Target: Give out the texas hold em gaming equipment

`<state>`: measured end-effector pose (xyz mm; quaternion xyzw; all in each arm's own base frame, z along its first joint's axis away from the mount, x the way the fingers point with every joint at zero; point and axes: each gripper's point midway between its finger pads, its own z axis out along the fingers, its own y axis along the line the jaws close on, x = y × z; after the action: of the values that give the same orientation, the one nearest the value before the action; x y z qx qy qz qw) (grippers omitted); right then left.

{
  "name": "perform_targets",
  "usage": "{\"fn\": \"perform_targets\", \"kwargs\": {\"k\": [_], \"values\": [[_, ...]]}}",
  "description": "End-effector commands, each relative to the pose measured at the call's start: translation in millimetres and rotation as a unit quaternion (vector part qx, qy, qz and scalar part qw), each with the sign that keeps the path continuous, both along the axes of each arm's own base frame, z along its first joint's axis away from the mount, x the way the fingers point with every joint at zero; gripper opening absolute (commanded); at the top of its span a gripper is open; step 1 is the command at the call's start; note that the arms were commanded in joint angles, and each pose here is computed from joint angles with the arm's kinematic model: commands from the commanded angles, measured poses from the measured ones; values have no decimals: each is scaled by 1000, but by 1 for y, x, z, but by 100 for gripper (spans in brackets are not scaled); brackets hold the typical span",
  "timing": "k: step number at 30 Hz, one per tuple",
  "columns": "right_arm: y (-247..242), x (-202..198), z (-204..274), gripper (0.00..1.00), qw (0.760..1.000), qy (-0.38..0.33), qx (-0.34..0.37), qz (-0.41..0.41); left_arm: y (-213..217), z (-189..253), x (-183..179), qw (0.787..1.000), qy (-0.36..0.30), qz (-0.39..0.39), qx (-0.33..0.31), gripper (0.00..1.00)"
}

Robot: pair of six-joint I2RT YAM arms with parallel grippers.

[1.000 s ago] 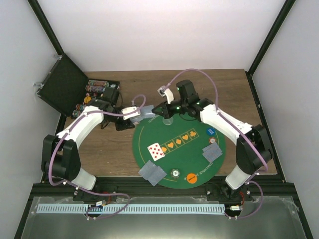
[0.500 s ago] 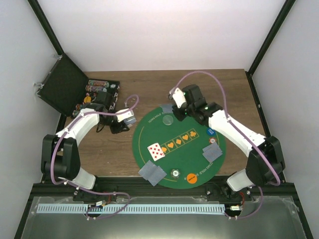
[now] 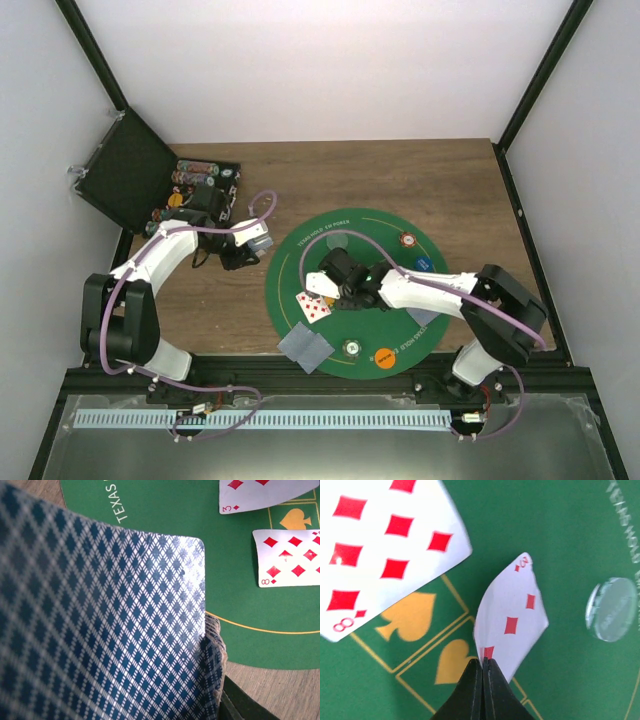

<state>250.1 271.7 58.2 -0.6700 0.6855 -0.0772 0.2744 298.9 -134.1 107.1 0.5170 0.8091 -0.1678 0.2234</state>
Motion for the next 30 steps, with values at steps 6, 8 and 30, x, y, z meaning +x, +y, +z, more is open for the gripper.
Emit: {"fn": "perform_targets", "kwargs": {"k": [6,8,30], "values": [[-8,-27,-21,1,996,34,-52,61,-3,8,2,1000,-12,-4,-15,38],[-7,-29,-21,1,996,42,-50,60,-2,9,2,1000,-12,-4,-14,39],[-8,-49,-32,1,990,39,-67,118,-2,12,2,1000,-13,-5,-14,38]]}}
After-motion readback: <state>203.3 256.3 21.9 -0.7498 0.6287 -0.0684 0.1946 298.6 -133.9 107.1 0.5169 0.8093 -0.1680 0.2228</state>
